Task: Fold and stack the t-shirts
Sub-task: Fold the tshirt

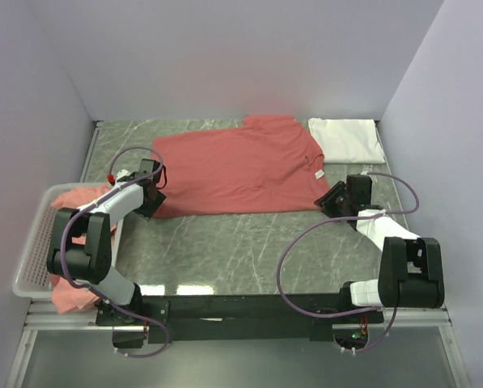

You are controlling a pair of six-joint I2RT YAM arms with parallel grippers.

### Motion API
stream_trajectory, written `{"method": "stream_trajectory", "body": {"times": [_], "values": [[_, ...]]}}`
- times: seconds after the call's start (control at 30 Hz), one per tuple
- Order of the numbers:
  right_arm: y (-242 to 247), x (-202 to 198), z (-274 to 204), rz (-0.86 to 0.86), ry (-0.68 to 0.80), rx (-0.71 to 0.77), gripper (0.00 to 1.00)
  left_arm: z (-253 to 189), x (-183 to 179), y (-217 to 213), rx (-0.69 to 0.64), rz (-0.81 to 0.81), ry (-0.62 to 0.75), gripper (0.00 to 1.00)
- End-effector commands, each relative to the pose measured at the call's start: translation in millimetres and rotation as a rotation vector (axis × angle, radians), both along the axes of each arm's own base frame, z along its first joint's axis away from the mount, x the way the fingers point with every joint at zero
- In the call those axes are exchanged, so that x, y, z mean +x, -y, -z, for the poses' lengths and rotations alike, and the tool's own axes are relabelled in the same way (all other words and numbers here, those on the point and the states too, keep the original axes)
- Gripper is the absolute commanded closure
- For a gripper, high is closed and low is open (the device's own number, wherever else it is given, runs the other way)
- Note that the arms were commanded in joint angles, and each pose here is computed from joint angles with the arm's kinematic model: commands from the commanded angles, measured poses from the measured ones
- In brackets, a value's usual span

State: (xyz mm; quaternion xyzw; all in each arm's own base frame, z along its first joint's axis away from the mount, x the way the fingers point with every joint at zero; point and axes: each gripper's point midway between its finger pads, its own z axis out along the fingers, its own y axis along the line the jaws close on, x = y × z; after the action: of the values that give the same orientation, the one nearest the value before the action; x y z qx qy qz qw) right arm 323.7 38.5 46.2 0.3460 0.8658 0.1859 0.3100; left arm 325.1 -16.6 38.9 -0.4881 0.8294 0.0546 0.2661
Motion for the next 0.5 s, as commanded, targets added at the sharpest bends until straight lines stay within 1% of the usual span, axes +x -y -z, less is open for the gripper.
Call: {"method": "stream_trajectory", "body": {"times": [0.0,0.07,0.13,0.17,0.2,0.3,0.37,0.47], "values": [[-10.2,26.0,-28.5,0.005,0.125,0.087,0.54,-21.4,17.7,7.0,-0.056,-0.011,0.112,0.49],[-12.9,30.1,-34.8,0.001,0.135,0.106,0.58,-27.0,23.0,9.7,-0.067,-0.003,0.127,0.50],[-12.9,35.2,-41.4,0.005,0.150,0.110,0.59,-33.2,30.1,11.4,-0.071,0.002,0.142,0.53],[-12.1,35.3,-41.1,0.007,0.143,0.106,0.62,-36.5,33.8,12.7,-0.076,0.006,0.151,0.54],[-10.6,38.3,-43.6,0.012,0.146,0.099,0.63,-37.0,35.2,12.7,-0.074,0.006,0.152,0.57],[-5.2,41.4,-41.9,0.031,0.137,0.083,0.64,-35.9,39.0,10.6,-0.060,-0.001,0.152,0.59],[-0.8,43.8,-39.8,0.040,0.131,0.079,0.64,-27.3,40.9,8.6,-0.051,-0.004,0.136,0.59],[10.7,48.4,-30.0,0.057,0.103,0.056,0.65,-9.2,37.9,3.4,-0.043,-0.020,0.096,0.63]]}}
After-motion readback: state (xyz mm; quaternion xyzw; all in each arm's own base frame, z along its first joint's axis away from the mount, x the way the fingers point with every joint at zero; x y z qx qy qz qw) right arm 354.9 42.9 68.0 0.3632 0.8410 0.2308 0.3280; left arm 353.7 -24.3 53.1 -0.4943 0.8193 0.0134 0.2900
